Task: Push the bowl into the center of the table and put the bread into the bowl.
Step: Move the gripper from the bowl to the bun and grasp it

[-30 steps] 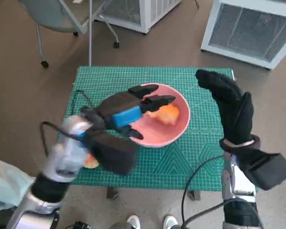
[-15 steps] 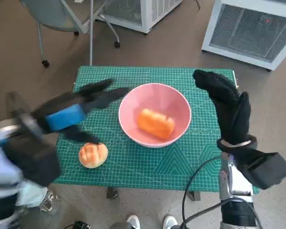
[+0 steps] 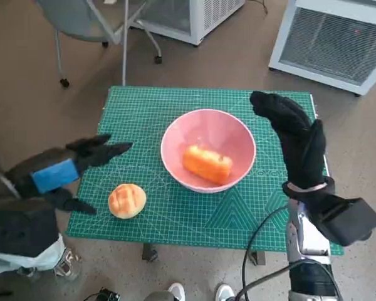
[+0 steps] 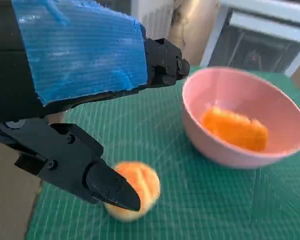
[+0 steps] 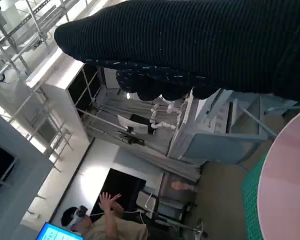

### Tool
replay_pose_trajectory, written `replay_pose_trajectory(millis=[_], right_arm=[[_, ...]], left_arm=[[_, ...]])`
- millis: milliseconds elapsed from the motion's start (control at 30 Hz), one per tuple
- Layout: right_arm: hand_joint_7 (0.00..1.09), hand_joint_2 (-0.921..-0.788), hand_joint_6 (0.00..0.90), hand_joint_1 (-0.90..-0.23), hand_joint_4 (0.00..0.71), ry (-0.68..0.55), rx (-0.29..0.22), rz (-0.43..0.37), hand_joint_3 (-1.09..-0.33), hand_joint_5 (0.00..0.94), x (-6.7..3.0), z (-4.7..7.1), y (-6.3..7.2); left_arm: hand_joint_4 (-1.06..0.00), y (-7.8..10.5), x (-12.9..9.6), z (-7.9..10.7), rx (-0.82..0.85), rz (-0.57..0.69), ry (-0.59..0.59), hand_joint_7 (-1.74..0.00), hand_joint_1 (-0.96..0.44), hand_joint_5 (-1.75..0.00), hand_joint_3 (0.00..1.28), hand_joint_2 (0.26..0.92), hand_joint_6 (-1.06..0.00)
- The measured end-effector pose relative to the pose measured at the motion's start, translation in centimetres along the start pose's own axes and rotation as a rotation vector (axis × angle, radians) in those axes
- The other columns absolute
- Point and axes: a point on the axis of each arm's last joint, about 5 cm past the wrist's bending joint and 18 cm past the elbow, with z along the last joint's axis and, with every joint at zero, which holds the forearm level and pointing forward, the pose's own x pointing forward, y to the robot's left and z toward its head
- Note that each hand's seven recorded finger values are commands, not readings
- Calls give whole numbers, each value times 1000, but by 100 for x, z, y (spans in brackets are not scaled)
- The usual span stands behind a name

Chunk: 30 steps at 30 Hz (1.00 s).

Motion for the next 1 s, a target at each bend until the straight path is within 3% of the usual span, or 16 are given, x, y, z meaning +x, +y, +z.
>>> replay_pose_trajectory(millis=[200,433,1000], right_arm=[[543,-921,-1,-705,210,12,4,2,-770,2,-6,-22,0],[541,-921,-1,-705,210,13,13,14,-768,1,7,-30,-2],[541,-921,-1,-704,209,15,19,34,-768,0,21,-40,-22]], left_arm=[[-85,-84,-12,-113,-43,-32,6,-15,-310,-15,1,732,-178],[-106,-154,43,-119,-60,-41,-12,-20,-273,-10,0,730,-210],[-112,-517,358,-238,-93,-72,44,-14,-245,0,6,749,-255]])
